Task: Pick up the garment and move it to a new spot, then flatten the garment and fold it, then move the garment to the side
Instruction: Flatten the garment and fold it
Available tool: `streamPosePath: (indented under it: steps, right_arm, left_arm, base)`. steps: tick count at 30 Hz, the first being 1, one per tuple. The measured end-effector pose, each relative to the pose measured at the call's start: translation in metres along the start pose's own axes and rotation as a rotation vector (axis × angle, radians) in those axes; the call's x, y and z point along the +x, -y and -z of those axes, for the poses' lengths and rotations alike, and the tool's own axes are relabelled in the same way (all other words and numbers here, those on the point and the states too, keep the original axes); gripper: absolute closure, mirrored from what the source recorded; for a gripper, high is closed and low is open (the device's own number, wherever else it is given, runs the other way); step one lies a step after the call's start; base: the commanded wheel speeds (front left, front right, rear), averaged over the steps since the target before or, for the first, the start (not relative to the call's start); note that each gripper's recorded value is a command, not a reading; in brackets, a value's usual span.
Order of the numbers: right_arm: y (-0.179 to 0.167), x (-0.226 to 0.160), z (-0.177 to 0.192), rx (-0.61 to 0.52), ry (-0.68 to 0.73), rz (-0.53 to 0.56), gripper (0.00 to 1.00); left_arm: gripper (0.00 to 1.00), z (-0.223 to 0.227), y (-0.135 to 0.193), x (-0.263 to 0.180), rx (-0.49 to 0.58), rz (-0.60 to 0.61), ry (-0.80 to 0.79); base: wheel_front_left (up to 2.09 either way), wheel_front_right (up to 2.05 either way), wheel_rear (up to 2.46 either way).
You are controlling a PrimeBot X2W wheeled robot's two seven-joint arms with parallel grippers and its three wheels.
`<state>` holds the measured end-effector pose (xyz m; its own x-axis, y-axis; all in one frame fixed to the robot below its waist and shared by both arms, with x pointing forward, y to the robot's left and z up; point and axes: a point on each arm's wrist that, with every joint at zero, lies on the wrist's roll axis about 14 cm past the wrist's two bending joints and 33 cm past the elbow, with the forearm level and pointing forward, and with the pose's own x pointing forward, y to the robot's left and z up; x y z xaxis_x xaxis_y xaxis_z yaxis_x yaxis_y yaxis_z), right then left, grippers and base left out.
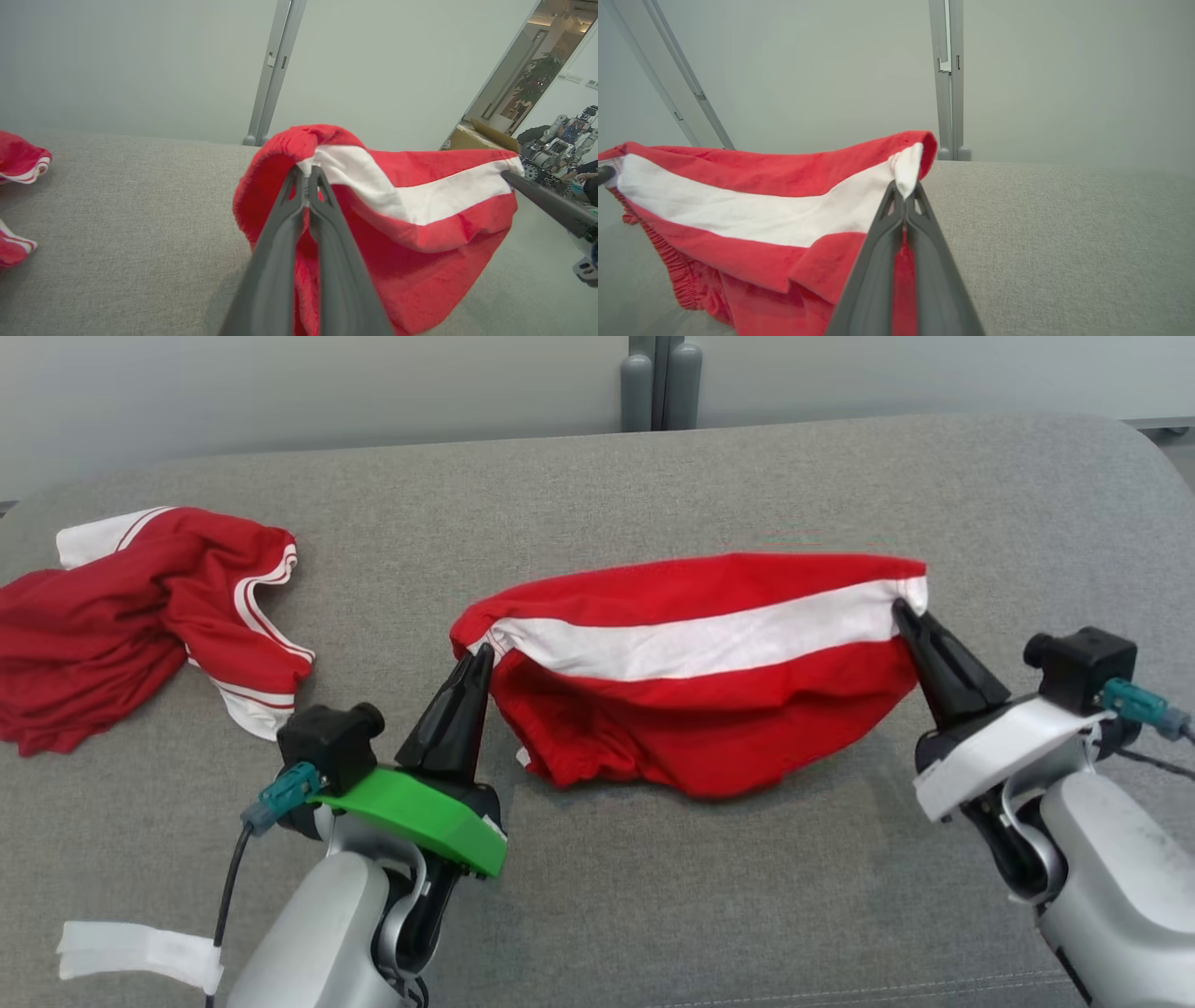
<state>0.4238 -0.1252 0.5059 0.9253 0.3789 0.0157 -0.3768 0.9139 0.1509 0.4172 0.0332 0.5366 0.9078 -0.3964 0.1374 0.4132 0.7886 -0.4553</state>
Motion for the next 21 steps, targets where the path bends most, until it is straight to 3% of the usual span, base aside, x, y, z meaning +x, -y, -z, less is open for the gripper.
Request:
streamPosePath:
  steps: [8,16,19,20,21]
  right_arm:
    - [-0.028,-0.039,0.070,0.085,-0.187,-0.013,1.00]
    - [-0.034,-0.042,0.081,0.081,-0.224,-0.025,0.98]
    - [-0.036,-0.040,0.079,0.085,-0.214,-0.018,0.57]
    - [-0.035,-0.039,0.079,0.084,-0.213,-0.015,0.09]
    - [-0.034,-0.039,0.079,0.082,-0.213,-0.011,0.00]
  left_arm:
    - [1.00,0.025,-0.012,-0.032,-0.022,-0.057,-0.068]
    - [1.00,0.025,-0.021,-0.047,-0.026,-0.103,-0.066]
    - [1.00,0.022,-0.019,-0.047,-0.026,-0.099,-0.055]
    - [1.00,0.021,-0.018,-0.047,-0.027,-0.095,-0.052]
    - [1.00,0.020,-0.016,-0.047,-0.029,-0.092,-0.051]
  base:
    - [0.00,0.00,0.00]
    - [0.00,0.00,0.00]
    - [0.00,0.00,0.00]
    - [0.00,0.00,0.00]
    - [0.00,0.00,0.00]
